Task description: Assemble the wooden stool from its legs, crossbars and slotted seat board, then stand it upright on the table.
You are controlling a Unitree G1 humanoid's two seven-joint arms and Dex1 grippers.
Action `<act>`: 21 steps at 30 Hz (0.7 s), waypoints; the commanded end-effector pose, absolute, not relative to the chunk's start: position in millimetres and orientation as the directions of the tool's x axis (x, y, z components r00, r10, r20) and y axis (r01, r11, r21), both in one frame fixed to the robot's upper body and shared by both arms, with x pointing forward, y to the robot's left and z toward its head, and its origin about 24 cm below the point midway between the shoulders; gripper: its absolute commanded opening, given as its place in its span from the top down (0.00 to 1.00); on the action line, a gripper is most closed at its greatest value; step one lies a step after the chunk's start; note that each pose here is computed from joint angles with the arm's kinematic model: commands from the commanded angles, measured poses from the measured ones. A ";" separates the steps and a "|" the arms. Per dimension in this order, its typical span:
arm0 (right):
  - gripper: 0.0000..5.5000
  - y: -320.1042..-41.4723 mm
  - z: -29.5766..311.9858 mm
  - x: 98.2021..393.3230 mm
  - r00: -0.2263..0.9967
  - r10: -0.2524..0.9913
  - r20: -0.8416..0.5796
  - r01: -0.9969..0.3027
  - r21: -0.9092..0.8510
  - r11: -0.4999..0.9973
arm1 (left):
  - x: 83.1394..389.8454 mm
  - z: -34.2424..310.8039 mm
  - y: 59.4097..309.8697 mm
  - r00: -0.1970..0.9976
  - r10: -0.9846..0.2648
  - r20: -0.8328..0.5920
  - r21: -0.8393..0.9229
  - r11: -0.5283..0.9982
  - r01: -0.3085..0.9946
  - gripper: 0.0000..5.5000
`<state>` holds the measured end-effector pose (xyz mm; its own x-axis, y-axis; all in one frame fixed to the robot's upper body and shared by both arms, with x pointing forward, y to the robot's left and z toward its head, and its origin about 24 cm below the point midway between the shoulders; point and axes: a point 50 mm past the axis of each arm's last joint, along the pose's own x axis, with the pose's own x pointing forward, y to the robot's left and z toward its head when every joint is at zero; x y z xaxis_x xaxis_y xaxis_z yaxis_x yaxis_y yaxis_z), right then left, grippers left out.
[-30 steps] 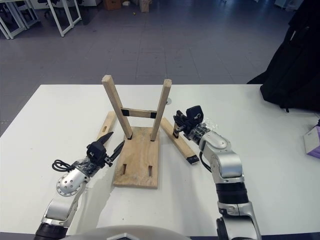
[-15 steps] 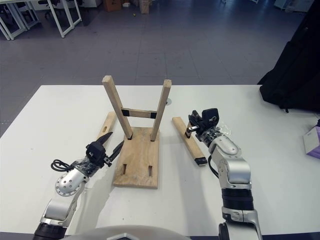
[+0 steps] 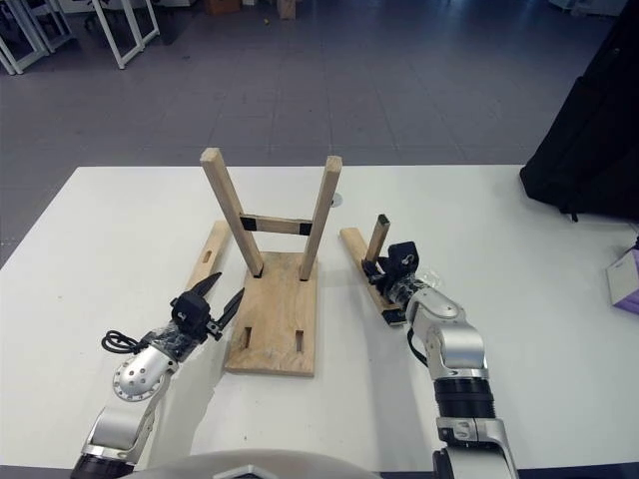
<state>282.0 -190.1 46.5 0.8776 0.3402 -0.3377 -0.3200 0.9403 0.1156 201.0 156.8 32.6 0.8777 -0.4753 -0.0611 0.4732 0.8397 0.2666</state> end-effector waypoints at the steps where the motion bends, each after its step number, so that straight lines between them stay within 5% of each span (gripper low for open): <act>1: 0.58 -192.9 62.3 288.9 0.915 0.305 -0.266 -0.288 0.099 0.952 | 208.9 36.7 156.8 0.866 -0.499 -0.041 0.289 0.823 0.488 0.52; 21: 0.58 -184.2 154.1 313.8 0.952 0.306 -0.004 -0.306 0.007 0.952 | 202.3 30.5 155.6 0.870 -0.490 -0.054 0.272 0.831 0.485 0.52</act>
<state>311.1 -184.7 142.4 0.9512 0.3069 -0.0309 -0.3069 0.9517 0.0070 204.2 156.8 32.6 0.8708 -0.4892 -0.0486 0.4824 0.8311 0.2767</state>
